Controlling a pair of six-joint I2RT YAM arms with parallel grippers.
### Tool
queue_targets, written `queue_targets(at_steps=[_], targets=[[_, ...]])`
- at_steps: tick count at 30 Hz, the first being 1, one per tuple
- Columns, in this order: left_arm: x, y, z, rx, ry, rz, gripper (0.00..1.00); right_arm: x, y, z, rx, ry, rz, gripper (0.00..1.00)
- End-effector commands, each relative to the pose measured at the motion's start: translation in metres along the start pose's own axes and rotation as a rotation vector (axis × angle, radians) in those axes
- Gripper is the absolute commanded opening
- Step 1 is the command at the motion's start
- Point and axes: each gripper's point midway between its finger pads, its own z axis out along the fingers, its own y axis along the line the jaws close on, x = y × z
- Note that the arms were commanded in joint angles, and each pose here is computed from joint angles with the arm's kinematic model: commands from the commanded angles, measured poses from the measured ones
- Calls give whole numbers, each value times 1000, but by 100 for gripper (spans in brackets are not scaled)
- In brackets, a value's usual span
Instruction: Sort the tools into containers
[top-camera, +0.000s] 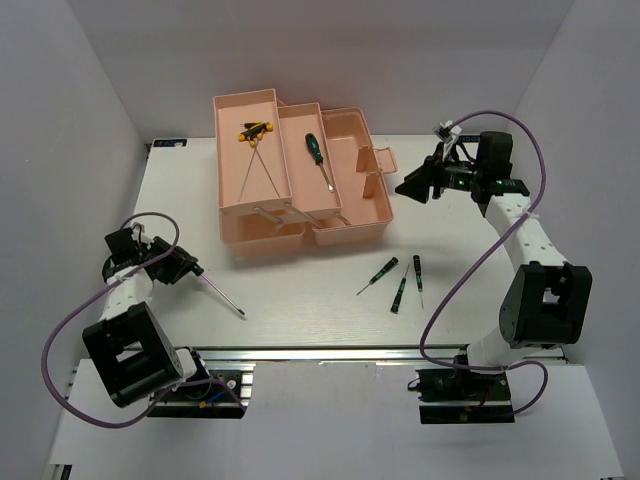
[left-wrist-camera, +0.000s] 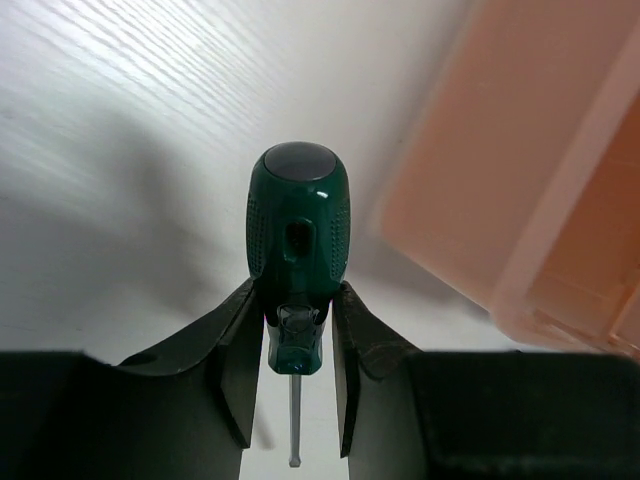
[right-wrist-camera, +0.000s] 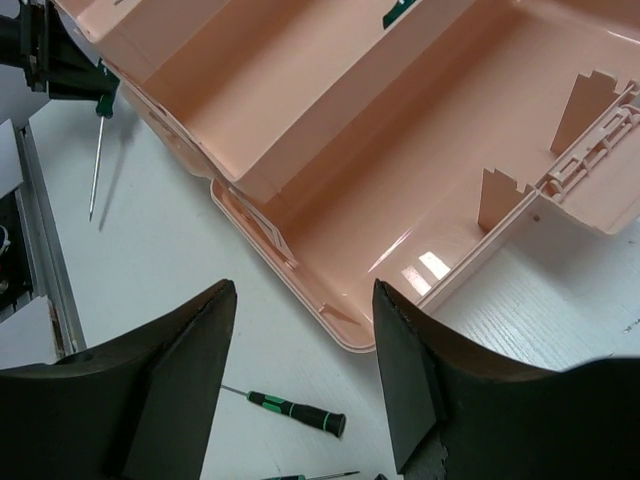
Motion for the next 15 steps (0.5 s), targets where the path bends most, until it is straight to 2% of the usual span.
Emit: queue_targets(at_steps=[1, 6, 10, 11, 15], targets=[[0, -36, -11, 138, 19, -6, 0, -16, 12, -7, -8, -41, -64, 63], [-7, -76, -27, 192, 18, 61, 0, -16, 12, -7, -8, -43, -72, 63], [-33, -98, -60, 124, -92, 139, 0, -17, 9, -10, 3, -48, -70, 63], [-52, -110, -76, 112, -159, 201, 0, -18, 4, -14, 19, -54, -68, 63], [-54, -141, -107, 163, -185, 299, 0, -15, 2, -13, 14, -58, -62, 63]])
